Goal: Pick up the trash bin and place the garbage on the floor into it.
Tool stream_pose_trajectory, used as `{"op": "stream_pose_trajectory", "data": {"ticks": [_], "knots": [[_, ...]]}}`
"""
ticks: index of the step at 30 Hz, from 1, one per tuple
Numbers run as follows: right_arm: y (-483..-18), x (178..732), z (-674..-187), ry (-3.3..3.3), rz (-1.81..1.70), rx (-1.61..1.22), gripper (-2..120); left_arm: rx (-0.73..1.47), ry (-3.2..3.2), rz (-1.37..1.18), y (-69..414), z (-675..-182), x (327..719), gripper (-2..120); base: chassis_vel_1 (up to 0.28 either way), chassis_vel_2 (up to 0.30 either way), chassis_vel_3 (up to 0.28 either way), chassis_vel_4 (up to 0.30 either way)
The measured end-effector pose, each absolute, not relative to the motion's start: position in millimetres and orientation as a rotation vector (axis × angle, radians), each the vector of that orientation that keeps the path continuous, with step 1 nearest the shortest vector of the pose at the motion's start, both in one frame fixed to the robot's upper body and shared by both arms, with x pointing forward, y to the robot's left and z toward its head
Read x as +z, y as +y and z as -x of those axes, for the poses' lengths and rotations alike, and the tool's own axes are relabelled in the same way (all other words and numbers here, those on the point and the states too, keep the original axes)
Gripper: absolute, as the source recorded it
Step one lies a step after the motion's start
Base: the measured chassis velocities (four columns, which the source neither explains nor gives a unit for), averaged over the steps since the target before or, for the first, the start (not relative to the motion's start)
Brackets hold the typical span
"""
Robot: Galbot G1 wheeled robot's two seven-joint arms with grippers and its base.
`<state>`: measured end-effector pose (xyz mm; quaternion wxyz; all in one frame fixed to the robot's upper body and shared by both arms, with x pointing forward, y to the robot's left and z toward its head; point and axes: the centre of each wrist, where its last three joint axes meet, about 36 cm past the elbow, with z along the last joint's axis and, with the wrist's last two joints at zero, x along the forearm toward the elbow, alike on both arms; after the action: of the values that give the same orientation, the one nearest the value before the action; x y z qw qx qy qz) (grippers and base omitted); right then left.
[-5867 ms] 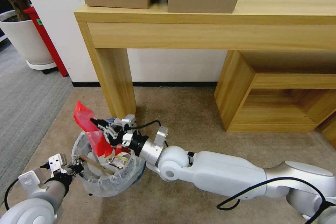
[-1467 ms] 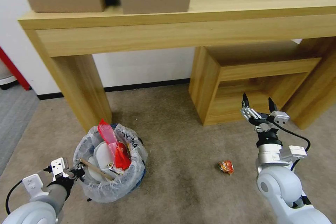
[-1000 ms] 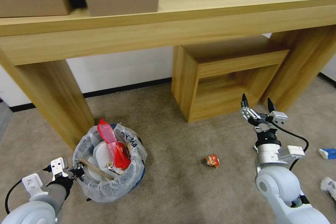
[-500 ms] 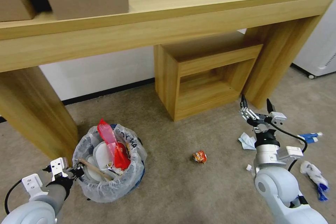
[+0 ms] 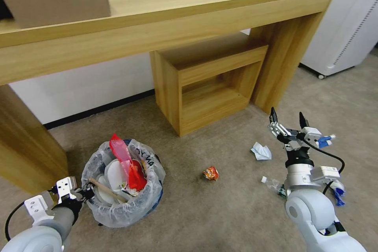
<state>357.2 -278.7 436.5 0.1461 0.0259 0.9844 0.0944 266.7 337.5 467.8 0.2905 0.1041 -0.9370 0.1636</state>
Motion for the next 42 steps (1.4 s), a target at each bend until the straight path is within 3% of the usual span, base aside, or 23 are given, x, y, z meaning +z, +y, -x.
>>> {"op": "stream_pose_trajectory", "data": {"ticks": [42], "knots": [[-272.2, 430.7, -354.7, 2.805, -0.037, 0.367, 100, 0.441, -2.498, -0.287, 341.1, -269.2, 467.3, 1, -0.017, -0.016, -0.017, -0.017]]}}
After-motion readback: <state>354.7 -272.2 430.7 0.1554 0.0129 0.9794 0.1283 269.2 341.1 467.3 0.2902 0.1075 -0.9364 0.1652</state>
